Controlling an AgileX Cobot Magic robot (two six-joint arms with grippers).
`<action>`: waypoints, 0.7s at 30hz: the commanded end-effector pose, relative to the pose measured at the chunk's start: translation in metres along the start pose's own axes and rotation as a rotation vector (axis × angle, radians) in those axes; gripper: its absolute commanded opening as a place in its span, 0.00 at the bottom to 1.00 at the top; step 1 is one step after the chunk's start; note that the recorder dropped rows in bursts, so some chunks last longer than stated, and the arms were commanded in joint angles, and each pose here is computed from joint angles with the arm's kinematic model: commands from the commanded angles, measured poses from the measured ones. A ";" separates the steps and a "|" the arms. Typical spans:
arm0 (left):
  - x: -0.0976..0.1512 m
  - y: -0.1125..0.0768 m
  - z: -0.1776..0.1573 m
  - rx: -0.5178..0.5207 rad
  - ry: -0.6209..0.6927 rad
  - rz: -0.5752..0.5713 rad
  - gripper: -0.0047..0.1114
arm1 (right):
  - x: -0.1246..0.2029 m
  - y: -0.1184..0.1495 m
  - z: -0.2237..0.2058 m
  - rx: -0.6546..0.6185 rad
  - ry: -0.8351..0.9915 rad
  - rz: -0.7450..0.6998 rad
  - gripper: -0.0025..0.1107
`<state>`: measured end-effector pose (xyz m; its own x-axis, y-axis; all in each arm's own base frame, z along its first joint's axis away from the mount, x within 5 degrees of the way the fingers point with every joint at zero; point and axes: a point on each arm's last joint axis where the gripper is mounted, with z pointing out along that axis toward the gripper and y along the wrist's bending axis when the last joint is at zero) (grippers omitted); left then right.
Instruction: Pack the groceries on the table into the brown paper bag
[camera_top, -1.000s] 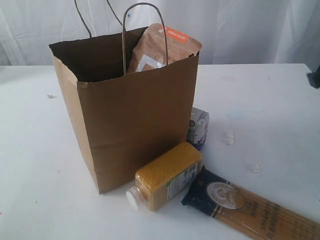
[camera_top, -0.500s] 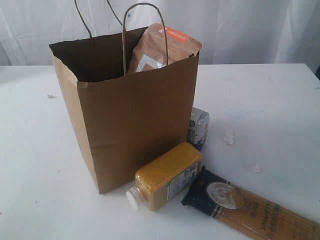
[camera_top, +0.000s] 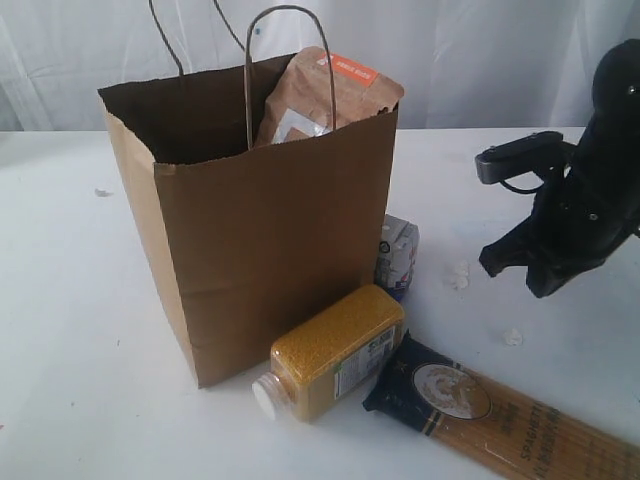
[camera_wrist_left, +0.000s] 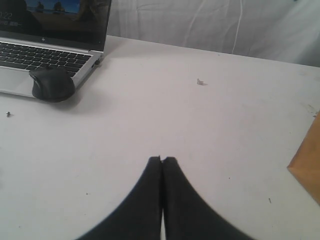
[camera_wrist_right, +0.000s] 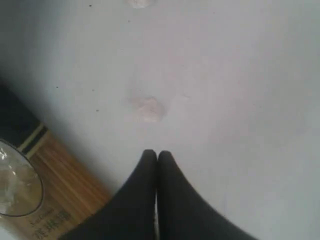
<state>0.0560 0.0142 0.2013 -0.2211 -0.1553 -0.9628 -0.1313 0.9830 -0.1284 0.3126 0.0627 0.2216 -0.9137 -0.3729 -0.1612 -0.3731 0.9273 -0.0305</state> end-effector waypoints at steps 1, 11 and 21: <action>0.000 0.000 -0.001 -0.002 -0.011 0.009 0.04 | -0.009 -0.005 0.012 -0.032 -0.036 -0.018 0.09; 0.000 0.000 -0.001 -0.002 -0.011 0.009 0.04 | -0.023 -0.008 0.055 -0.030 -0.052 -0.013 0.42; 0.000 0.000 -0.001 -0.002 -0.011 0.009 0.04 | -0.020 -0.007 0.078 -0.047 0.015 0.001 0.42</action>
<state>0.0560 0.0142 0.2013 -0.2211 -0.1553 -0.9628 -0.1313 0.9830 -0.1284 0.3453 0.0674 0.1481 -0.9149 -0.3773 -0.1434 -0.3833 0.9235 0.0156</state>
